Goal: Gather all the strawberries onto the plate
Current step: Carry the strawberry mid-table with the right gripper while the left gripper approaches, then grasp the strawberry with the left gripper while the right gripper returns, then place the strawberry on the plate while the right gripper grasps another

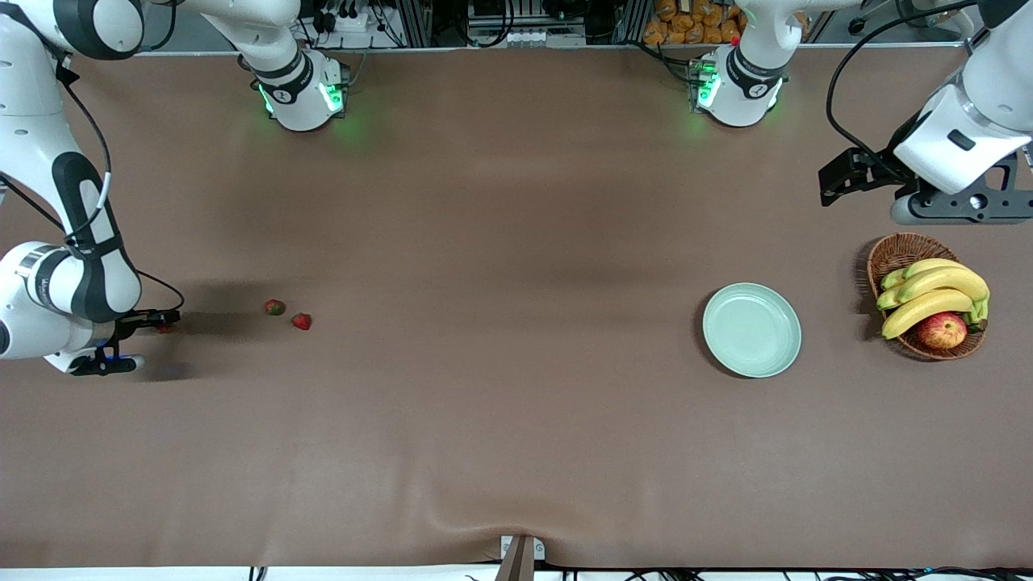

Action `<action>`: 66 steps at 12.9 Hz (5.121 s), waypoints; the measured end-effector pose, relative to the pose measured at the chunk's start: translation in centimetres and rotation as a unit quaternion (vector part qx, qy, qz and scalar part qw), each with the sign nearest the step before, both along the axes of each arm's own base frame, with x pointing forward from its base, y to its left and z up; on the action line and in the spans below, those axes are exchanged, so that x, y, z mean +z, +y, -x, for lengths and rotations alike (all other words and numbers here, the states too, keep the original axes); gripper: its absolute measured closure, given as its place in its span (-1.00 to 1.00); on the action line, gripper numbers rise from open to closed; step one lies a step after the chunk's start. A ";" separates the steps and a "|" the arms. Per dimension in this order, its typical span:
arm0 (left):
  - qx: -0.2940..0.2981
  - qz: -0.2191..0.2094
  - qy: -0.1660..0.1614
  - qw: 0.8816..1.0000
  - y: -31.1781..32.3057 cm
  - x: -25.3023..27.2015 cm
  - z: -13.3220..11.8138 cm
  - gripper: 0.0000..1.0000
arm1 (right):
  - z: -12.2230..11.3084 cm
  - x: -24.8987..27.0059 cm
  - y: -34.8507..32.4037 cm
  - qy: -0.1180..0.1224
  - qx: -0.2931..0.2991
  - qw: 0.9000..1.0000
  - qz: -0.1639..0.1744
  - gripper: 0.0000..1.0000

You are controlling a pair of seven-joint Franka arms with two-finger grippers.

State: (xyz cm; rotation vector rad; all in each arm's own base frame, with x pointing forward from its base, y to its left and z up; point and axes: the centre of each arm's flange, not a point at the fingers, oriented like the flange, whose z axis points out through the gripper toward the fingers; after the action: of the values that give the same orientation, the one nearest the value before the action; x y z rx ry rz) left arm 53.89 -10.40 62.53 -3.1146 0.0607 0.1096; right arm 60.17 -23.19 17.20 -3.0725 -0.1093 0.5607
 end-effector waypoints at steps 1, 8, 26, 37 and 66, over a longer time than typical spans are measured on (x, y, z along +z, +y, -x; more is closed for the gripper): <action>-0.001 0.000 0.001 1.000 -0.1 -0.1 0.0 -1.00 | -0.1 0.1 0.0 -0.002 0.000 1.000 0.000 0.37; -0.002 -0.001 0.006 1.000 -0.2 -0.6 0.1 -1.00 | -8.0 8.4 9.9 -0.109 0.047 0.993 0.022 0.39; 0.023 0.008 -0.025 0.999 -8.7 -13.5 0.4 -1.00 | 4.0 6.7 67.9 -0.093 -0.097 0.968 -0.214 0.39; 0.083 0.022 0.020 0.996 -13.6 -29.0 2.7 -1.00 | 7.9 2.8 73.1 -0.122 -0.108 0.962 -0.219 -0.64; 0.305 0.078 0.029 0.949 -32.3 -44.1 -0.8 0.34 | -4.3 7.5 18.5 -0.027 -0.128 0.991 -0.020 -1.00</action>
State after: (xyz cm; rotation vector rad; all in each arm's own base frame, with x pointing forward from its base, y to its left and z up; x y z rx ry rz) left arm 54.67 -42.69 18.41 -3.1548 -0.9349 0.2121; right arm 64.43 -4.69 24.66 -2.9962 0.2658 0.4541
